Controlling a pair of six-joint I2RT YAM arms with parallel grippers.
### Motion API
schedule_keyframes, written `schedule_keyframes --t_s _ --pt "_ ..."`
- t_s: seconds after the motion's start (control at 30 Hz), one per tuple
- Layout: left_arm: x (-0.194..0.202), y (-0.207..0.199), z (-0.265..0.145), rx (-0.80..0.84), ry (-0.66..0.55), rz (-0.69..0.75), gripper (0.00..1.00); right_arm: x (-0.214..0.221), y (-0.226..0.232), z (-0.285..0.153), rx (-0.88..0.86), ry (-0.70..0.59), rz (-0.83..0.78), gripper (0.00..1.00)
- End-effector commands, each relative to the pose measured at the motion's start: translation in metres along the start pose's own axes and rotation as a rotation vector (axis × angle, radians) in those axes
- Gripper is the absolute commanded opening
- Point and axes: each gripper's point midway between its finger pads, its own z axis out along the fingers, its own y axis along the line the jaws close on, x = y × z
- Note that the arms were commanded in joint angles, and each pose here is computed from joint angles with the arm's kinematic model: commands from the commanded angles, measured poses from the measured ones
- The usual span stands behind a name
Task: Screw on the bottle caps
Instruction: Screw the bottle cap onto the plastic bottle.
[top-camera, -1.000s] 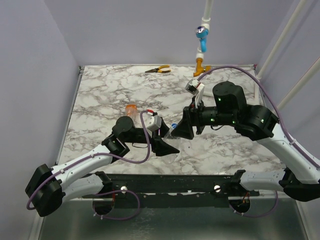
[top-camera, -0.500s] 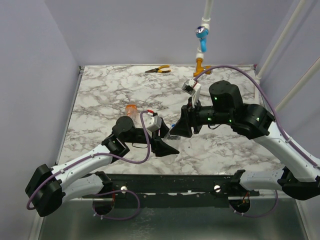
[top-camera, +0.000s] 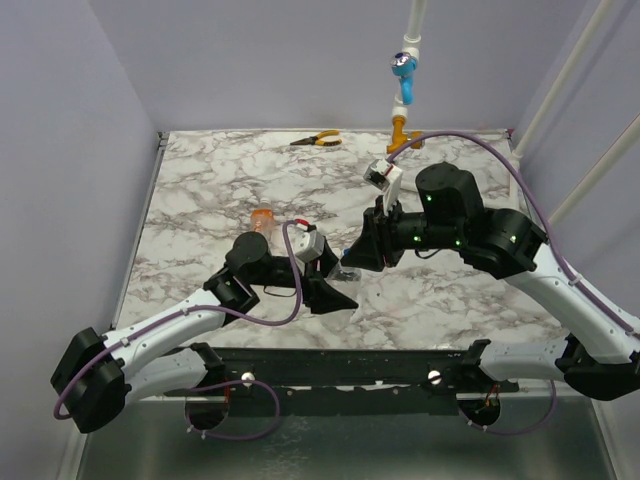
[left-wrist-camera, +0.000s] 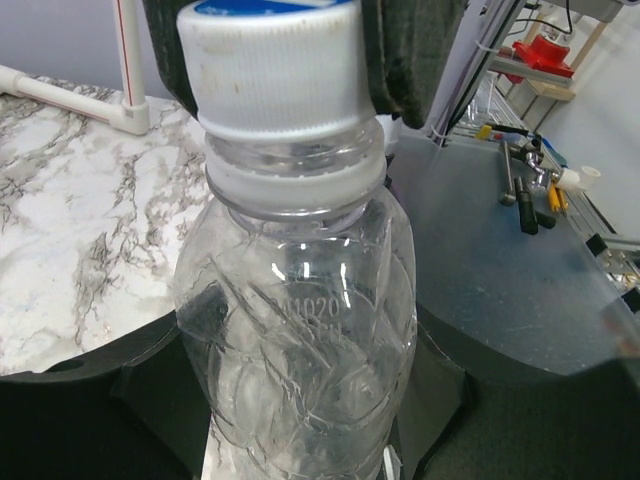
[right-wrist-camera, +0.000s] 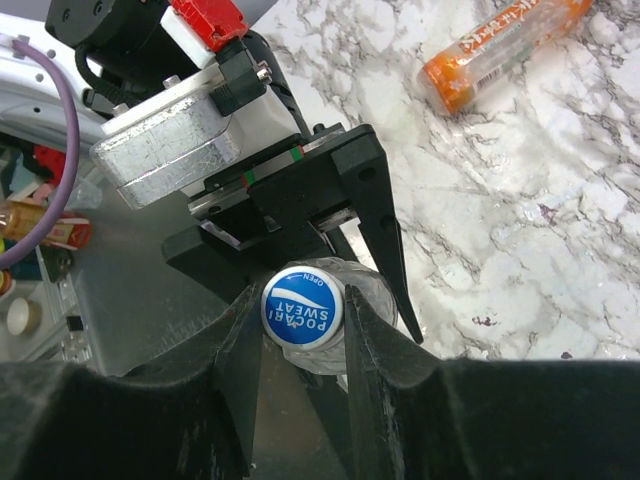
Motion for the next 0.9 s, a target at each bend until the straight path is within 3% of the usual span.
schedule_keyframes --t_s 0.0,0.87 --pt "-0.006 -0.006 0.0 0.036 -0.01 0.003 0.39 0.011 -0.022 0.008 0.098 0.028 -0.013 0.22" --pt "-0.004 -0.054 -0.012 0.255 0.055 -0.051 0.39 -0.01 0.041 -0.021 -0.215 -0.057 -0.179 0.21"
